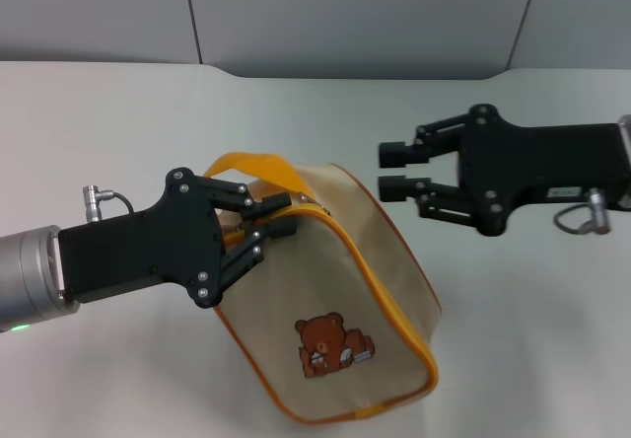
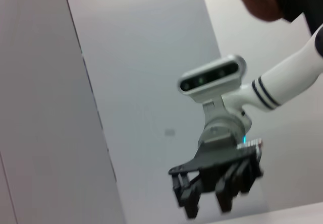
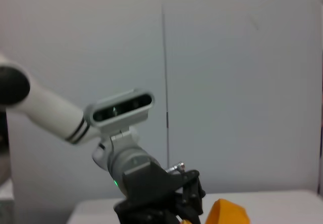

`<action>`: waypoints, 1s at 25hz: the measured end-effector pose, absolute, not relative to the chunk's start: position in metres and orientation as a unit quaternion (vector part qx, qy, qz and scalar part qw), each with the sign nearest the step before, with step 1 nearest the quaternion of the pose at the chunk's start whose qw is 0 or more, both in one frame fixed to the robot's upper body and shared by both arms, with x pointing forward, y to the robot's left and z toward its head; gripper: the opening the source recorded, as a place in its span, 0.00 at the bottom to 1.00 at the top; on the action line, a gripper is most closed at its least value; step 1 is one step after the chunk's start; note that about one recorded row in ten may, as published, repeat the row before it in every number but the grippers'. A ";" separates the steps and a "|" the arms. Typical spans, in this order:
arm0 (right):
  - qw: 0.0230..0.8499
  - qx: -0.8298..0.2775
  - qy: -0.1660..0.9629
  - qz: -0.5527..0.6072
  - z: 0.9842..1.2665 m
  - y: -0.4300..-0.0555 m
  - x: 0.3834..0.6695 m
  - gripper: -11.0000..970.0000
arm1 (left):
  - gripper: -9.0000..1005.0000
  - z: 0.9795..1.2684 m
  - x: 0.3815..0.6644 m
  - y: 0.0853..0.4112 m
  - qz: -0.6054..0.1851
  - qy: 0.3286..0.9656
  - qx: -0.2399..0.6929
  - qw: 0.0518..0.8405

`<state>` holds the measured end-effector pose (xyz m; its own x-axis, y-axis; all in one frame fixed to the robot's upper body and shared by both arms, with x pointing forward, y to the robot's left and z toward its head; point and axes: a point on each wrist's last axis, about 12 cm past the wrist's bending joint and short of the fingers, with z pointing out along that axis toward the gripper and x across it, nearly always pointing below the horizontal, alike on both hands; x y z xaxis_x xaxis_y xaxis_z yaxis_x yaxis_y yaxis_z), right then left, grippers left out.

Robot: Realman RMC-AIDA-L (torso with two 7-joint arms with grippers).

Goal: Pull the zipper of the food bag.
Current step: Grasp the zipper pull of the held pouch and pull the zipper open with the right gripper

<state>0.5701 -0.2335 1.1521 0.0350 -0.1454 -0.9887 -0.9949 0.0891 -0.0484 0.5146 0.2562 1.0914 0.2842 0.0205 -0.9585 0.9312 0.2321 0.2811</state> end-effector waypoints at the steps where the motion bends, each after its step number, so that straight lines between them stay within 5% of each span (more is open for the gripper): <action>1: 0.505 -0.530 0.539 0.417 1.152 -0.231 0.571 0.30 | 0.11 1.092 0.514 0.256 -0.365 0.472 0.501 0.627; 25: 0.517 -0.600 0.494 0.360 1.130 -0.185 0.572 0.30 | 0.11 1.095 0.518 0.250 -0.367 0.465 0.497 0.634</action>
<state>0.5724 -0.1854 1.1301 0.2527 -0.2212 -0.9419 -0.9643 0.0225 -0.2639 0.5180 0.2500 1.0952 0.2983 -0.0034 -0.9545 0.9277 0.2362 0.2891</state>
